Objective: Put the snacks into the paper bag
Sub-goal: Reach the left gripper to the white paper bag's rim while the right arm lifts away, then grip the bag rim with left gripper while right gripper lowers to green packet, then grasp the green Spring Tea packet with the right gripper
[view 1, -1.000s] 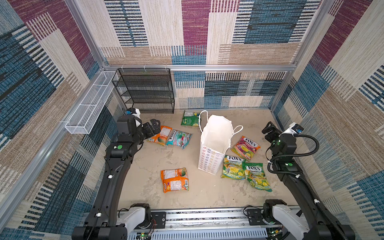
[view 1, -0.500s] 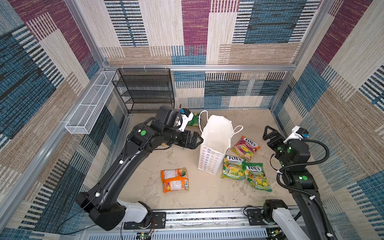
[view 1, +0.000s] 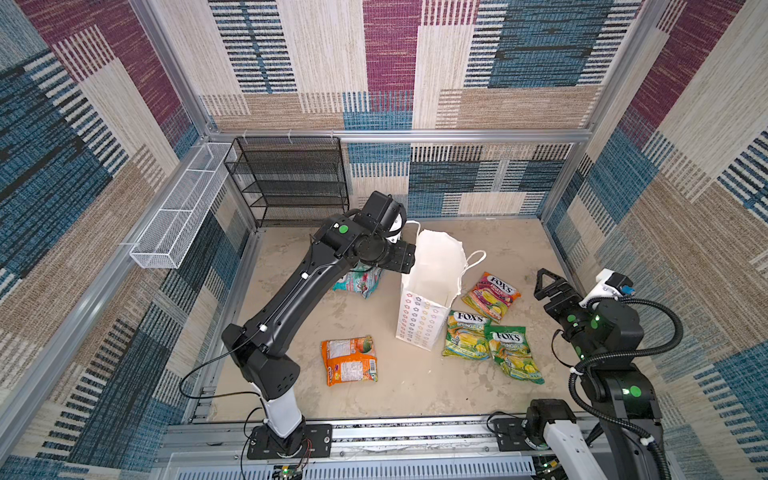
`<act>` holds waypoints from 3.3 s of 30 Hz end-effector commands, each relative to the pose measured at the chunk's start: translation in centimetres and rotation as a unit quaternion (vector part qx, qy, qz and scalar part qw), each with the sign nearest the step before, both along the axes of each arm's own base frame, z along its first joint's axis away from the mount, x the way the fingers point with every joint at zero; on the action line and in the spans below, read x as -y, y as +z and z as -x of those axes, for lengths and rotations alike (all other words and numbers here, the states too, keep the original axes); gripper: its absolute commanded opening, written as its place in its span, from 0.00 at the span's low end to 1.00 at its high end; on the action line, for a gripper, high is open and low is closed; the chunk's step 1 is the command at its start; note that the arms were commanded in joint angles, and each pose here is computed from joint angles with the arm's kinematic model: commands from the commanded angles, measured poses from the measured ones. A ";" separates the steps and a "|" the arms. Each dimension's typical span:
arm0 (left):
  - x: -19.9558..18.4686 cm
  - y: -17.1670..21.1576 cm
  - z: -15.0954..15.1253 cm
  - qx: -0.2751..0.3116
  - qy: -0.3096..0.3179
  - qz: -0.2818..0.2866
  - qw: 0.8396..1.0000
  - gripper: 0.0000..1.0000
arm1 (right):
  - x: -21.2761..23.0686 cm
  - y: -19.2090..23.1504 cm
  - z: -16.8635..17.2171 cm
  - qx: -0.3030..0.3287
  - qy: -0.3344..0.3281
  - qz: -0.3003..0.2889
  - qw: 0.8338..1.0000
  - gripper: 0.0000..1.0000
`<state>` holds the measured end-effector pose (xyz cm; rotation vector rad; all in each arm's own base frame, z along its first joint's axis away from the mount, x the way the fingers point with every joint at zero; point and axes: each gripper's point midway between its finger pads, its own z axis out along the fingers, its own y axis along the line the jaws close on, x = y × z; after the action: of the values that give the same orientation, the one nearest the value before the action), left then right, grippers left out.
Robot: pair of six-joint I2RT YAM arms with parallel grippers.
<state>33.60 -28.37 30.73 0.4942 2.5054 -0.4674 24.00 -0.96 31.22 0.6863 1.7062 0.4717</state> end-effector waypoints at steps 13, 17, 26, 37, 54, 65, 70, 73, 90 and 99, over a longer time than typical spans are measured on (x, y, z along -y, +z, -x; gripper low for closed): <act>1.4 -3.4 -0.9 -0.048 0.022 -0.022 0.998 0.32 | 0.4 -4.2 0.3 -0.049 -0.015 -0.012 0.999 1.00; 1.5 -3.2 -1.0 -0.051 0.026 -0.015 0.998 0.12 | 0.5 -4.5 0.2 -0.053 -0.017 -0.011 0.998 1.00; -0.7 -1.6 -2.6 -0.018 0.073 -0.019 0.997 0.00 | 1.1 -9.5 0.5 -0.133 -0.046 -0.030 0.990 1.00; -2.0 -0.9 -5.8 -0.041 0.082 0.042 0.995 0.00 | 0.1 -20.7 4.3 -0.325 -0.101 -0.148 0.929 1.00; -2.1 -0.4 -6.4 -0.068 0.075 0.088 0.991 0.00 | -2.4 -27.0 6.4 -0.408 -0.135 -0.278 0.859 0.83; -2.2 -0.3 -4.6 -0.075 0.045 0.094 0.992 0.00 | -2.4 -26.1 4.7 -0.358 -0.125 -0.291 0.878 0.47; -2.4 -0.1 -4.0 -0.064 0.038 0.103 0.992 0.00 | -2.6 -25.0 3.7 -0.325 -0.110 -0.298 0.891 0.22; -2.4 0.3 -4.0 -0.057 0.035 0.108 0.992 0.00 | -2.6 -24.4 3.3 -0.311 -0.104 -0.300 0.896 0.12; -3.2 -0.5 -4.5 -0.071 0.052 0.114 0.990 0.00 | -4.1 -23.2 2.8 -0.353 -0.027 -0.246 0.902 0.76; -3.3 -0.9 -4.7 -0.077 0.056 0.114 0.989 0.00 | -5.5 -25.4 2.9 -0.405 -0.019 -0.190 0.894 0.73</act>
<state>37.92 -24.72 29.72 0.2259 2.5841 -0.7357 20.65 4.86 5.87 1.3409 2.4079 0.5856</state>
